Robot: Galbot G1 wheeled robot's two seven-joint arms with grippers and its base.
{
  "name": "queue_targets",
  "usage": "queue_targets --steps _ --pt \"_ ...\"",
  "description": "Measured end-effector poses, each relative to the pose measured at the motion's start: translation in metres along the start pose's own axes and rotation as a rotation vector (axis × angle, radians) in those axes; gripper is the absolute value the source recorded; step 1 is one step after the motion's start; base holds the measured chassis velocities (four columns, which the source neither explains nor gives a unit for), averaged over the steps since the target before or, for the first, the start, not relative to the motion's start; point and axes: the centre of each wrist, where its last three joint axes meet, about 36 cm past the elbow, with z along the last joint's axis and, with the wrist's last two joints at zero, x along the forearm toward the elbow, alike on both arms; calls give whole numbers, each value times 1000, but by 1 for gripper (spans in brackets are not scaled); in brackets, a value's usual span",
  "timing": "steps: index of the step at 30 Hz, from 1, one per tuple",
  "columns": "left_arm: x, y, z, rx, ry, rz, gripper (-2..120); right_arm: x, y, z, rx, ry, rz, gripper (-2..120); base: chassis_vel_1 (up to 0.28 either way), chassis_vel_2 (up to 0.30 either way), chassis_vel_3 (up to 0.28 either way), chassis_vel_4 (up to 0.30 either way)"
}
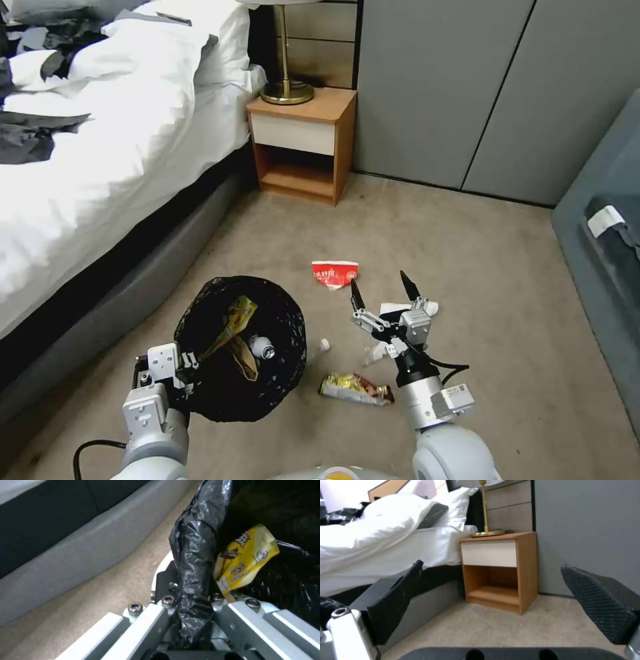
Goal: Pick up the trash bin, then pick up the garbage from the floor and place it into the trash bin.
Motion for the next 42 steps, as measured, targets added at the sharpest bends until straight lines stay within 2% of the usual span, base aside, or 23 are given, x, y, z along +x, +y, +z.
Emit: queue_targets --steps 7,11,12,13,14,16,17,22,24,25,28,30,35,42 --pt "-1 1 1 0 2 -2 1 -3 -21 11 81 -4 -44 100 60 -27 -46 44" --pt "-2 1 1 -1 3 -4 1 -2 -50 21 177 94 -161 100 0 0 0 0" --pt "-2 1 1 -1 3 -4 1 -2 -50 21 177 94 -161 100 0 0 0 0" --pt "-2 1 1 -2 4 -4 1 3 -66 26 218 173 -248 100 0 0 0 0" --pt "-2 1 1 -2 4 -4 1 4 -70 27 227 191 -270 100 0 0 0 0" --pt "-3 2 2 -5 6 -4 1 7 -99 39 289 317 -430 100 0 0 0 0" --pt "-3 2 2 -5 6 -4 1 7 -99 39 289 317 -430 100 0 0 0 0" --pt "-4 2 2 -7 9 -7 1 8 -132 57 328 441 -596 100 0 0 0 0" --pt "-5 2 3 -8 12 -9 1 9 -152 73 331 500 -689 100 0 0 0 0" --pt "-5 2 3 -8 12 -9 1 9 -152 73 331 500 -689 100 0 0 0 0" --pt "-6 2 5 -7 19 -14 1 12 -174 102 327 583 -788 100 0 0 0 0" --pt "-6 2 6 -8 21 -15 1 13 -177 107 327 597 -807 100 0 0 0 0" --pt "-8 1 7 -10 26 -17 1 7 -195 144 370 637 -861 100 0 0 0 0" --pt "-8 1 7 -10 30 -21 1 -5 -193 172 353 658 -844 100 0 0 0 0"
